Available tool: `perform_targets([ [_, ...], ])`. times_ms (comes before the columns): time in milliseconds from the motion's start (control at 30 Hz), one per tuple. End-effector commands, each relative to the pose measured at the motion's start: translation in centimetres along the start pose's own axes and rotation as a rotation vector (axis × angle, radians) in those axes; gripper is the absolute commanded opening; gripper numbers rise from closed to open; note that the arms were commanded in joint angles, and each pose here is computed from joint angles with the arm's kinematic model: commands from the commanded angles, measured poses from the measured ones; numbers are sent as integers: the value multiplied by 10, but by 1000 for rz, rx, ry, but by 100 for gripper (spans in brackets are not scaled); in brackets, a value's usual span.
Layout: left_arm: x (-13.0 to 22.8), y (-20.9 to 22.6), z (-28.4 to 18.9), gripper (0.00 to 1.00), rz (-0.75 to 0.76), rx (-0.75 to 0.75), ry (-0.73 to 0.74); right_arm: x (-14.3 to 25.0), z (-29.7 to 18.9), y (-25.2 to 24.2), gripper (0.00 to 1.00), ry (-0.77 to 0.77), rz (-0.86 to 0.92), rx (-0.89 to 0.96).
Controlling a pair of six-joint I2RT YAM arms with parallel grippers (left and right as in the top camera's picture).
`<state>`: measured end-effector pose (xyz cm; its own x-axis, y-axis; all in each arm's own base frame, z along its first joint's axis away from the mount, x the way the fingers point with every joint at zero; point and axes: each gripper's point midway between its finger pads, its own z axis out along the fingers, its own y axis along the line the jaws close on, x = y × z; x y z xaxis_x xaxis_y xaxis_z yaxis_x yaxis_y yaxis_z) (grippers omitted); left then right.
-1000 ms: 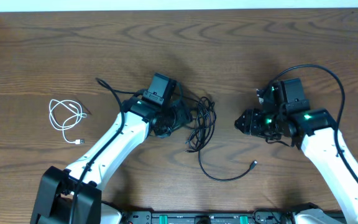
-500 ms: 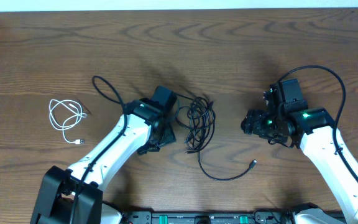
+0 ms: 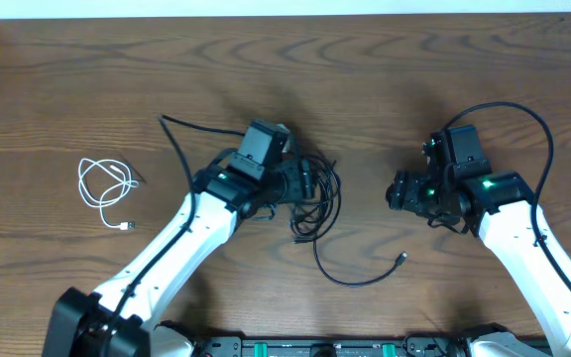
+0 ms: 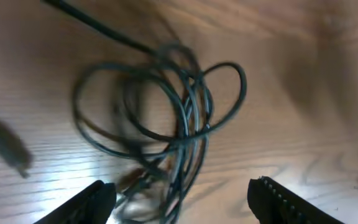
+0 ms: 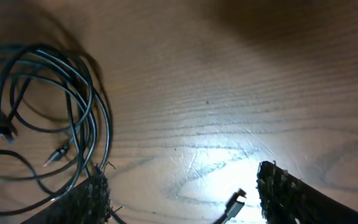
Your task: Untangle cables
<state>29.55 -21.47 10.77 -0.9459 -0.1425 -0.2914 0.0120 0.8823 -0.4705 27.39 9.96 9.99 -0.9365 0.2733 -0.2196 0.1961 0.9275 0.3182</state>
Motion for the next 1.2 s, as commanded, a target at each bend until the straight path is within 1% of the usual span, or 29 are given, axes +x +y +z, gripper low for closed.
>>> perform_targets([
  [0,23,-6,26,73,11,-5,86,-4,-1,1,75,-16,2,7],
  [133,39,-16,48,72,45,-10,123,-3,-1,0,75,-13,3,8],
  [267,47,0,65,72,64,-112,121,-3,-1,0,75,-13,2,9],
  [300,47,3,67,67,63,-127,122,-3,-1,0,76,-13,2,9],
  [333,48,5,69,54,62,-133,125,-3,-1,0,77,-13,2,9],
  [367,47,5,69,44,57,-134,125,-3,-1,0,77,-13,2,9],
  [400,46,6,68,28,43,-134,122,-3,-1,0,78,-13,2,8],
  [467,41,4,64,8,23,-125,106,-3,-1,0,78,-13,2,8],
  [567,25,-2,47,8,-5,-88,74,-2,-1,0,76,-10,1,8],
  [633,15,-10,30,8,-23,-32,48,-1,-1,1,76,-3,2,6],
  [700,3,-21,7,8,-36,47,14,2,-1,5,78,11,2,-18],
  [767,-6,-30,-15,8,-42,115,-20,5,-1,13,79,33,-1,-65],
  [833,-13,-38,-38,8,-40,173,-61,9,-3,29,79,58,-48,-154],
  [900,-17,-47,-58,8,-27,219,-100,12,-7,46,80,75,-104,-252],
  [933,-17,-52,-65,8,-18,244,-111,12,-8,50,80,75,-112,-272],
  [1000,-17,-63,-78,8,2,303,-122,11,-8,55,80,65,-128,-283],
  [1167,-16,-109,-111,8,85,541,-126,17,-7,76,81,55,-194,-321],
])
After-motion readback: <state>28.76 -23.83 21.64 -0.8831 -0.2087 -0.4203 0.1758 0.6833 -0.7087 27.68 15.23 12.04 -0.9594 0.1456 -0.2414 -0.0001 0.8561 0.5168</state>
